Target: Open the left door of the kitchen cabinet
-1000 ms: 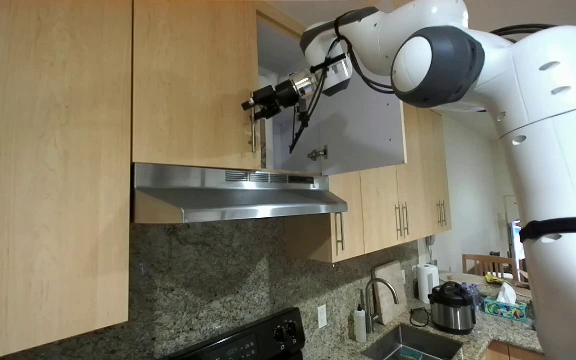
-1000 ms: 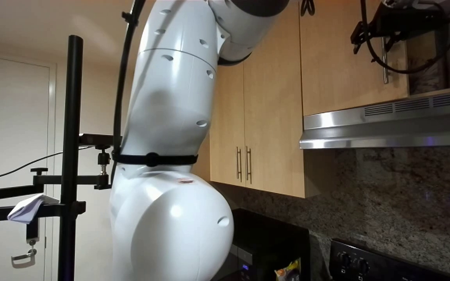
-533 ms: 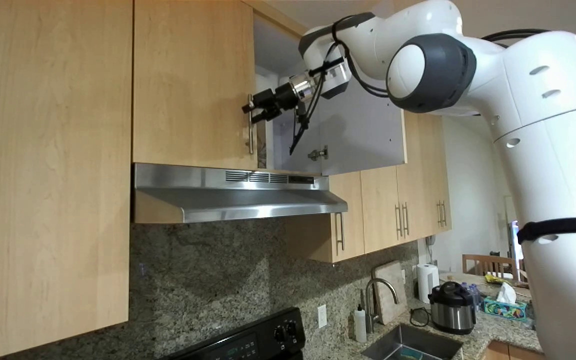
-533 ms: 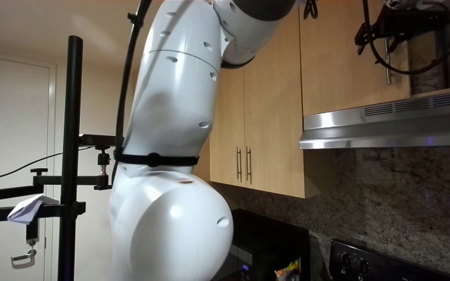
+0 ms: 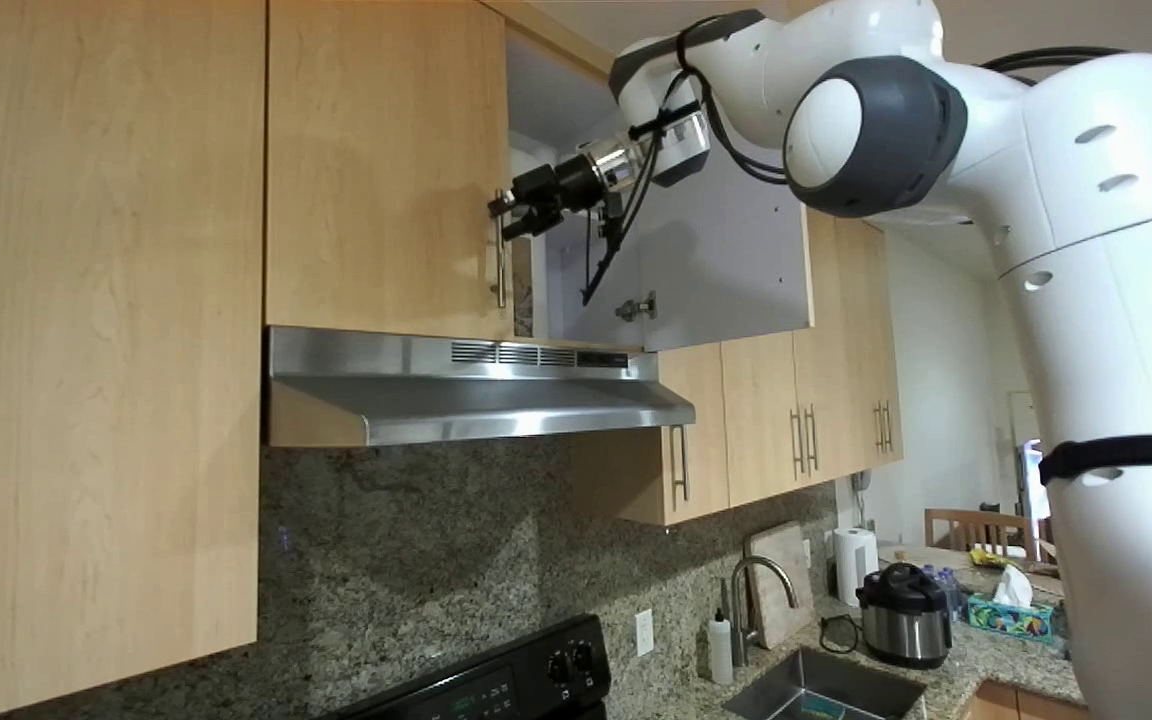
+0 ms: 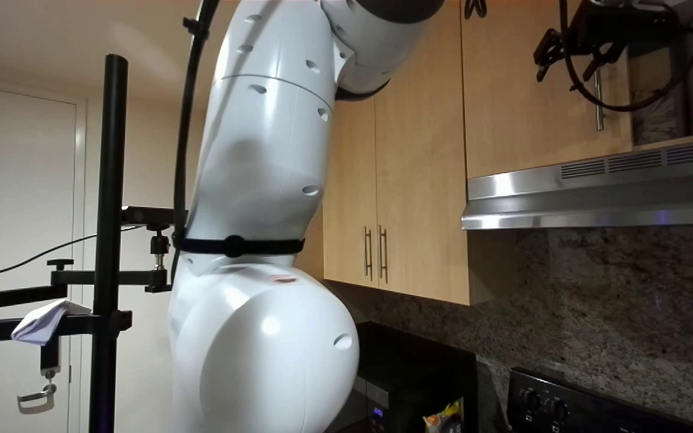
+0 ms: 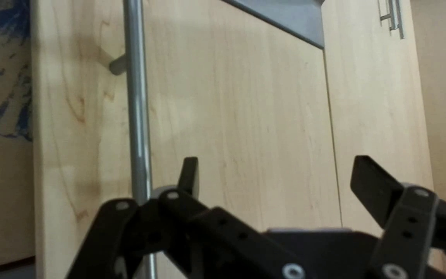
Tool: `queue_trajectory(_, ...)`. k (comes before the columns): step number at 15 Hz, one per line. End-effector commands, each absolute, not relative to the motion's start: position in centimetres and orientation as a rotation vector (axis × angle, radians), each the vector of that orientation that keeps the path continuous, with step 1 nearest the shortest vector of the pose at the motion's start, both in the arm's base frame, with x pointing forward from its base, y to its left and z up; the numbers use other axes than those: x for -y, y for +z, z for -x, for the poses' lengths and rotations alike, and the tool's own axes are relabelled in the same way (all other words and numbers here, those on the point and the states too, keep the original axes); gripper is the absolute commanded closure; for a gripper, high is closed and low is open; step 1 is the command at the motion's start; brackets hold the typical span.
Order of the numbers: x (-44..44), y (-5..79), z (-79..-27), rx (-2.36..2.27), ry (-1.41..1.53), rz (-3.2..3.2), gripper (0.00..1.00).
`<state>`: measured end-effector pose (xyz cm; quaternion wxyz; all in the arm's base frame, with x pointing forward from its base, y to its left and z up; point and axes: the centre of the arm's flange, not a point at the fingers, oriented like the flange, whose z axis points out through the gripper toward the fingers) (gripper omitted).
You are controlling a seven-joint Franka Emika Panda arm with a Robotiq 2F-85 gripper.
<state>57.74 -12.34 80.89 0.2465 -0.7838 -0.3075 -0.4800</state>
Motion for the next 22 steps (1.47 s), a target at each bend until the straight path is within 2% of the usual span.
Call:
queue_trajectory(1, 12.4, 81.0, -56.6, 0.876, -1.268, 2.100, 0.00)
queue_trajectory(12, 14.0, 81.4, -62.3, 0.694, -1.491, 2.127, 0.00)
queue_trajectory(15, 13.5, 81.1, -63.0, 0.704, -1.453, 2.131, 0.00)
queue_trajectory(22, 12.8, 80.7, -59.4, 0.816, -1.370, 2.083, 0.00)
